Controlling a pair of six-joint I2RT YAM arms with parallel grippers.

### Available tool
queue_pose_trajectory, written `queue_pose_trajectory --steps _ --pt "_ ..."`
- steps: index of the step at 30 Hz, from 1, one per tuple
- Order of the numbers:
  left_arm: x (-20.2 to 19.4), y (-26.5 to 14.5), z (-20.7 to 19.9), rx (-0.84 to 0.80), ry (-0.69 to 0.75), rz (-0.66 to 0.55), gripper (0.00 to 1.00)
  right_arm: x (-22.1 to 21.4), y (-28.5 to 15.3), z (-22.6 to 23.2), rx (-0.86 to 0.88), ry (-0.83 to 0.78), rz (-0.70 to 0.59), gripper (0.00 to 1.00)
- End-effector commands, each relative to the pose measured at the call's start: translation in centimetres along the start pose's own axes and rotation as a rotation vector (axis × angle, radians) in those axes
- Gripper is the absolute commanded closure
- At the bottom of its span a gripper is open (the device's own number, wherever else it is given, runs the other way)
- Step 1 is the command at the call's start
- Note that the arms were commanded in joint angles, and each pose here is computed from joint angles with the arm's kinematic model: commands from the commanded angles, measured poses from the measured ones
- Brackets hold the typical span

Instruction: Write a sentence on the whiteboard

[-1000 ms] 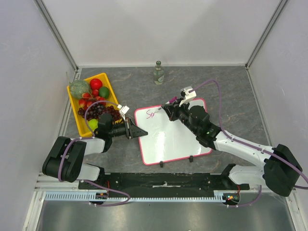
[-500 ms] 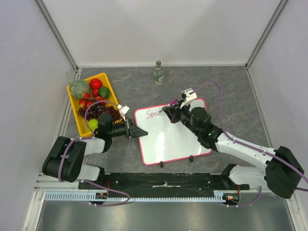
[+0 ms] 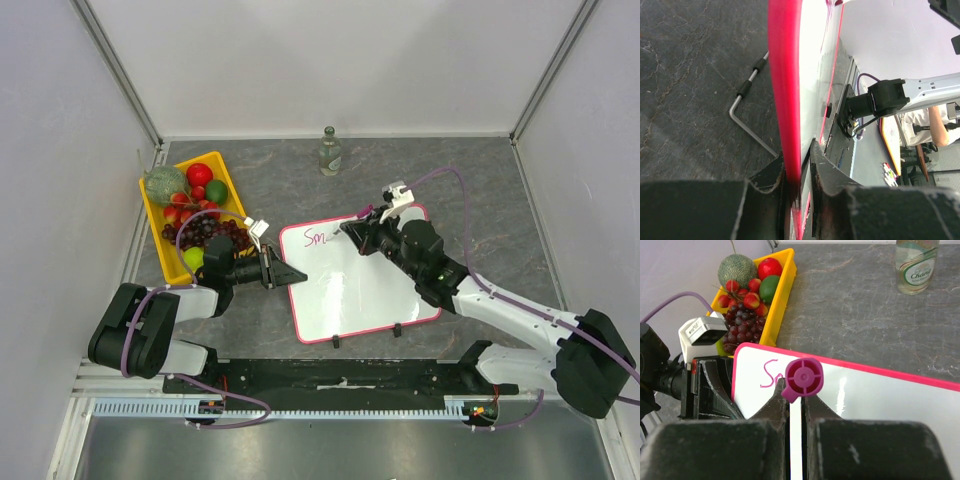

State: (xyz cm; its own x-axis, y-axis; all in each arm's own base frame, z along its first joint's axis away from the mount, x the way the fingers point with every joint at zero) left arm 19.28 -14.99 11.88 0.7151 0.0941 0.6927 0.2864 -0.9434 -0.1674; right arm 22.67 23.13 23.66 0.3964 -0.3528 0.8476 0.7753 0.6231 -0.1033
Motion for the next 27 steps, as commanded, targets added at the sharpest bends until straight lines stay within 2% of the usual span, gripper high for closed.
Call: queue_pose_trajectory --steps 1,7,27 --pt "-1.3 0.1 1.1 0.054 0.042 0.036 0.98 3.5 -0.2 1.8 0.069 0.039 -0.082 1.00" --pt "-1.3 0.1 1.1 0.055 0.042 0.035 0.98 4.1 0.4 1.5 0.057 0.032 -0.096 1.00" --pt "-1.3 0.1 1.1 0.053 0.042 0.037 0.98 0.9 0.5 -0.9 -0.003 0.011 -0.012 1.00"
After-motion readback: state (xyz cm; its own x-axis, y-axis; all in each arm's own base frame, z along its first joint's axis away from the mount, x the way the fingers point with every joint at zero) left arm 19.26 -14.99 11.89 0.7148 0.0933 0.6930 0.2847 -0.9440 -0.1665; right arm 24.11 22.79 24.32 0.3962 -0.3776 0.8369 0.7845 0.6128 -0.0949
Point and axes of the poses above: each gripper's point midway between its finger pads, its own y axis out along the fingers, its own z axis along the line the jaws close on, x = y × z, the point moved 8 cm from there along -y, back along the fingers, and after that the axes turned 9 degrees about y, right-handed, at the moved point
